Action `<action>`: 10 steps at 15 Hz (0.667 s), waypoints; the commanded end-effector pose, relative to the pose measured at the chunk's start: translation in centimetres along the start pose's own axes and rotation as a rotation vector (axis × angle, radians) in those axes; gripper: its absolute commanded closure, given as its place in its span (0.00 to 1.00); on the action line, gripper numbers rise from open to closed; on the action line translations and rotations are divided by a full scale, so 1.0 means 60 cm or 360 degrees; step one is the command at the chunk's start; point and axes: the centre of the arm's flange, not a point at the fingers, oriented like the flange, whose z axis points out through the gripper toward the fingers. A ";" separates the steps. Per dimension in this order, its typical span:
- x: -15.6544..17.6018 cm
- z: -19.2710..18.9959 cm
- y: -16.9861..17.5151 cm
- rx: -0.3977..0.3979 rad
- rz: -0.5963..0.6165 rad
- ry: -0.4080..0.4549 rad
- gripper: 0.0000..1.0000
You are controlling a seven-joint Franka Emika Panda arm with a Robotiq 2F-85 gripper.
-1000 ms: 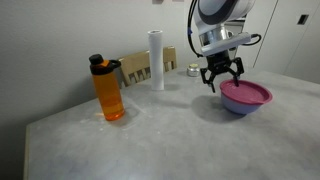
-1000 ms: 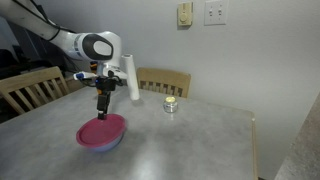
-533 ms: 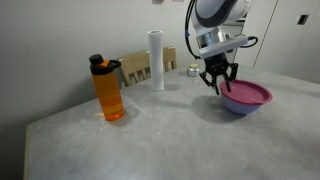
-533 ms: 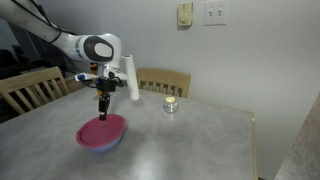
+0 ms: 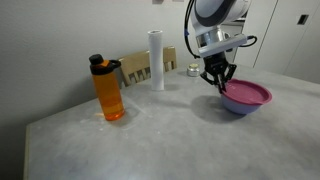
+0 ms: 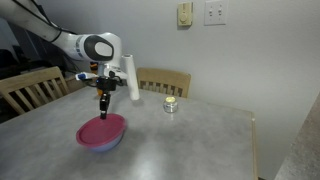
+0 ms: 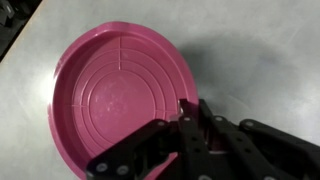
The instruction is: Take off the lid from the bowl and put it on the table
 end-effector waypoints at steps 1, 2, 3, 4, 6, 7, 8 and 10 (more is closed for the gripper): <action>0.004 -0.004 -0.001 0.0022 -0.0046 -0.0034 0.97; 0.000 -0.007 0.001 0.0020 -0.0056 -0.0044 0.97; -0.005 -0.011 0.004 0.0007 -0.0074 -0.0055 0.97; -0.011 -0.015 0.006 -0.0011 -0.0080 -0.0062 0.97; -0.027 -0.027 0.008 -0.0044 -0.0119 -0.0072 0.97; -0.037 -0.036 0.005 -0.0062 -0.0145 -0.0075 0.97; -0.046 -0.043 0.002 -0.0082 -0.0163 -0.0078 0.97; -0.068 -0.063 -0.014 -0.0118 -0.0220 -0.0080 0.97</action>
